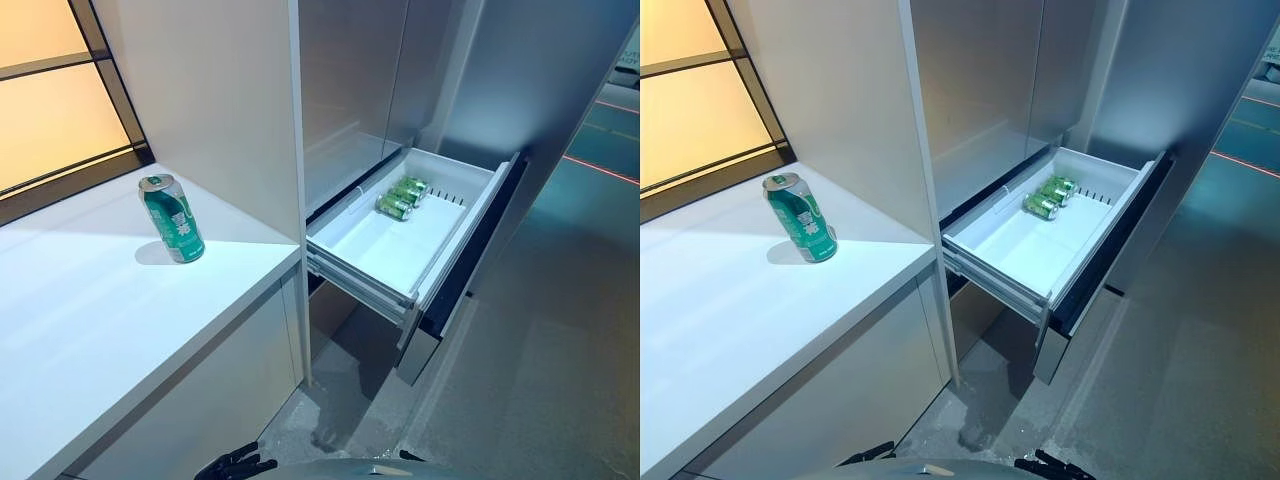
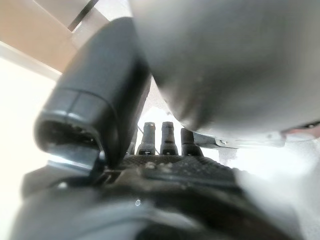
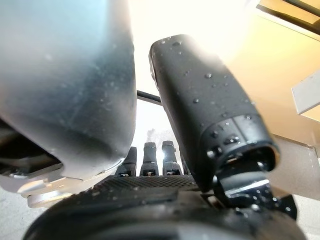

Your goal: Put drinks into fridge and close the fridge

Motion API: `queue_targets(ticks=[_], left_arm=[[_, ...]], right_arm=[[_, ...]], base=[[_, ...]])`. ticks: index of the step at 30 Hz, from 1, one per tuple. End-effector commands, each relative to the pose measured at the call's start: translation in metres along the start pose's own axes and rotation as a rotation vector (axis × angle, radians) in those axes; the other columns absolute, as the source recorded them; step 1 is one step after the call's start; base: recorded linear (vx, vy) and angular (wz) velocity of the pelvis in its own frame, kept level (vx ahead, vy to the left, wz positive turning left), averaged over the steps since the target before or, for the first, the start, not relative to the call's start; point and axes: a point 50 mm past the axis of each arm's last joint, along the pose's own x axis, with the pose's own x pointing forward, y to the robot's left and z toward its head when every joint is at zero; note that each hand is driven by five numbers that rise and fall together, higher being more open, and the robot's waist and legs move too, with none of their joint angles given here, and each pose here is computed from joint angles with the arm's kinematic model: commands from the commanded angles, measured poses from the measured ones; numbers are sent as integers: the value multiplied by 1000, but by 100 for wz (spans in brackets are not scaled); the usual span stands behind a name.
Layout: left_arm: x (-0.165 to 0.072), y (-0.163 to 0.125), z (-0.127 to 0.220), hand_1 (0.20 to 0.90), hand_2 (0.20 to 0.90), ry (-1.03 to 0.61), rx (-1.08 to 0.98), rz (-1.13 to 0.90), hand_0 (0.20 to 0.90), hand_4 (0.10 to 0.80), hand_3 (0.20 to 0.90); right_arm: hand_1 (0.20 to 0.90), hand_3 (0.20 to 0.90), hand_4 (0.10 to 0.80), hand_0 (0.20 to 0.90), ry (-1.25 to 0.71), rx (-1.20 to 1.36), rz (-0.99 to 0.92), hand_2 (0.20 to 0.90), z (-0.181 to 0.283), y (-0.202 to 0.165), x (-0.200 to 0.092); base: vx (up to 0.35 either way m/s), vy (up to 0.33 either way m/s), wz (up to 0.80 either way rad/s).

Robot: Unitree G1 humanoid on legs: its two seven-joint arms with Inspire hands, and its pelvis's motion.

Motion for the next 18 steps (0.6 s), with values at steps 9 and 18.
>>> queue_targets(ticks=[9, 18], left_arm=[[8, -17, 19, 900, 900, -84, 25, -40, 900, 800, 900], [8, -19, 40, 900, 900, -220, 165, -36, 900, 800, 900]], right_arm=[[900, 900, 800, 900, 3, -38, 51, 900, 11, 14, 7], [900, 900, 800, 900, 9, -64, 37, 900, 15, 11, 6]], base=[[0, 0, 0], [0, 0, 0]])
